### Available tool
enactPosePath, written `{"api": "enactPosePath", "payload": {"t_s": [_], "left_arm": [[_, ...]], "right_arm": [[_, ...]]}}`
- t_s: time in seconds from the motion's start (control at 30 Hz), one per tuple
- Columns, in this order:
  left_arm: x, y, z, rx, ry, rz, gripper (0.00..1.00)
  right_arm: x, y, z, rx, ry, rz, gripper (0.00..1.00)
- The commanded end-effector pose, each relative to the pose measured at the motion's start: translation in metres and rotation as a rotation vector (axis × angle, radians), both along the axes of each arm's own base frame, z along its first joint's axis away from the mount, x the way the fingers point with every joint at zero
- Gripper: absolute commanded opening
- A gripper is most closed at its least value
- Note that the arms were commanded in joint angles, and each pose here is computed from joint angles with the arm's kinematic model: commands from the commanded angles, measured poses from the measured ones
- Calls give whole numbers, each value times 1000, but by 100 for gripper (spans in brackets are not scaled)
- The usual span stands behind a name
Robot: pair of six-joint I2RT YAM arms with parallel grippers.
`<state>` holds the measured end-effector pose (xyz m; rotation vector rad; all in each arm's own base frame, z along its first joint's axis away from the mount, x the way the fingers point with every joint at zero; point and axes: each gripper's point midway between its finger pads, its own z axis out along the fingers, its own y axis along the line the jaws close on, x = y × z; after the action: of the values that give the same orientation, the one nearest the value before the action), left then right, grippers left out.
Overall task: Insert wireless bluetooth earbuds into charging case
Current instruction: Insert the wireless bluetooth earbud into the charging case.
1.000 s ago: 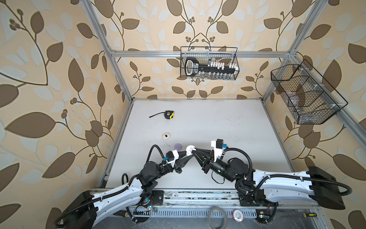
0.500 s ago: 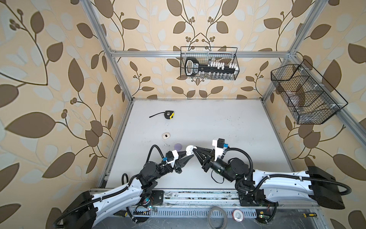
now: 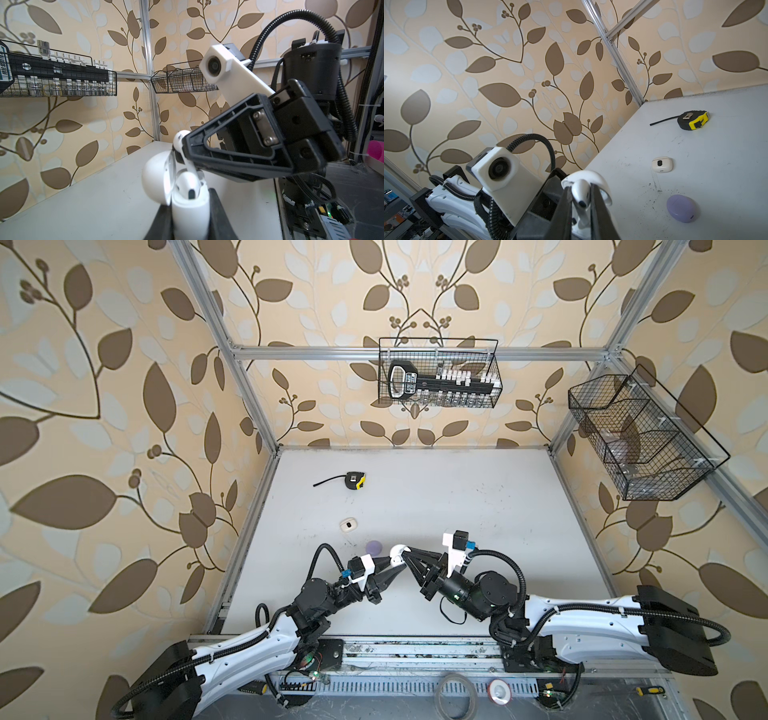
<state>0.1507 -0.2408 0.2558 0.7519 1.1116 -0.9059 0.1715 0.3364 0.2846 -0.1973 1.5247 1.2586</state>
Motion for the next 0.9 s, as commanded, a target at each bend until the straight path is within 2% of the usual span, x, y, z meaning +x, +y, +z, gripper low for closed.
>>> {"api": "enactPosePath", "payload": {"t_s": [0.0, 0.67, 0.73, 0.87], "left_arm": [[-8, 6, 28, -80, -64, -15, 0], [-9, 9, 28, -88, -76, -6, 0], [-9, 8, 28, -88, -79, -10, 0], [-12, 8, 29, -86, -86, -23, 0]], "right_arm": [[-3, -1, -2, 20, 11, 5, 14], [-11, -8, -23, -1, 49, -26, 13], [-10, -7, -25, -14, 50, -29, 14], [-10, -7, -26, -29, 48, -31, 26]]}}
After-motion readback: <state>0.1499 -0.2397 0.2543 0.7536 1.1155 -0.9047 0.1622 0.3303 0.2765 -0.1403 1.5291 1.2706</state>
